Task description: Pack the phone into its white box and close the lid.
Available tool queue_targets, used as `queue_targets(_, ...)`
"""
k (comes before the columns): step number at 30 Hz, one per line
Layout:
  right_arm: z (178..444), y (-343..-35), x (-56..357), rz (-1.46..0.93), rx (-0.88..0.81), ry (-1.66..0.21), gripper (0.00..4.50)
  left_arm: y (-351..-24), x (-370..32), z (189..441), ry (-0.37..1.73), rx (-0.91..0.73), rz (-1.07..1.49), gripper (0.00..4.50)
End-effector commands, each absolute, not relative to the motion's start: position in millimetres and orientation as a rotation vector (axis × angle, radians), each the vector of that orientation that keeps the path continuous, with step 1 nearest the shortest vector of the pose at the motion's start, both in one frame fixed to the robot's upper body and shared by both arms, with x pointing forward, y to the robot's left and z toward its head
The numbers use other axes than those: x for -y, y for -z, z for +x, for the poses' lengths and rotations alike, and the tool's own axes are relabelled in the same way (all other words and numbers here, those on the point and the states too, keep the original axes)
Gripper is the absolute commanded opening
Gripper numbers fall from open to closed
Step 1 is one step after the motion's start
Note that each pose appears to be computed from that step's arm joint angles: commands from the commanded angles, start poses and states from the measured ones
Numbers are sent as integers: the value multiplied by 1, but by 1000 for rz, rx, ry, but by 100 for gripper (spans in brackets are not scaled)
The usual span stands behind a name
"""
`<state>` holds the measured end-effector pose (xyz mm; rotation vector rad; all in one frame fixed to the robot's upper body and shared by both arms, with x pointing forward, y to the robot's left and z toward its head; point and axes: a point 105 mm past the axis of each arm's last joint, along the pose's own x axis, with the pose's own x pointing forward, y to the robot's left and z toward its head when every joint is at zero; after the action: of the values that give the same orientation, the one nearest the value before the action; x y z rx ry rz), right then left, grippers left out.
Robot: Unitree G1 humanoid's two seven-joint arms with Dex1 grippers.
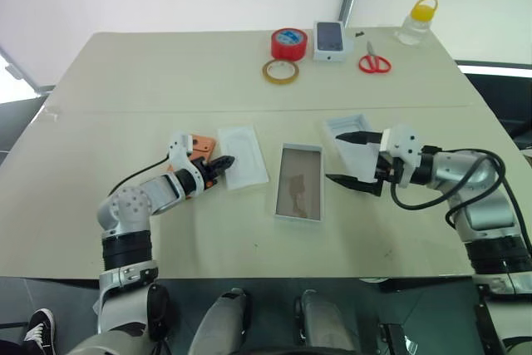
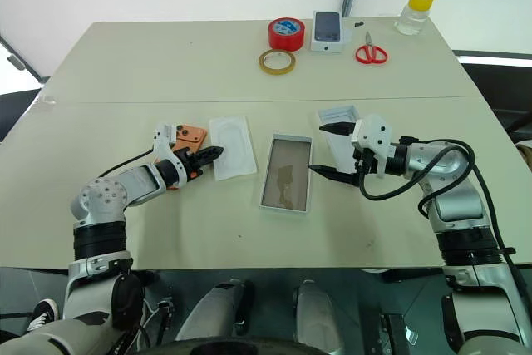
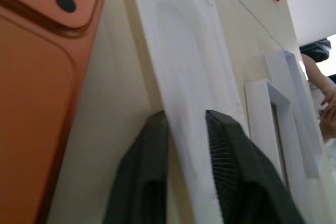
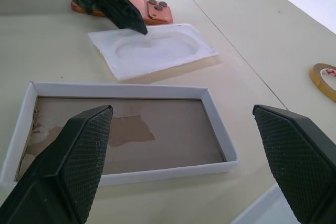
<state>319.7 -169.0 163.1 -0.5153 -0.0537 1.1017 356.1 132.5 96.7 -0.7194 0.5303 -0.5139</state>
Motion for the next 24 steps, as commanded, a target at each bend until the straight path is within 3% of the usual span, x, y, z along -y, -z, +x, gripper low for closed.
queue_targets(1,320,-180,165,-531,129,-1090,450,-82,-133,351,495,-590,-728,6)
queue_targets(6,316,-186,160,-406,122,-1114,450,-81,-135,349,486,-614,-748,6)
queue_targets(15,265,-136,113,-379,-76,-1364,450,-114,-140,349,551,-537,-703,6)
queue_targets(24,266,-101,99,-486,-220,-1389,450,-129,-138,348,607,-519,-663,6)
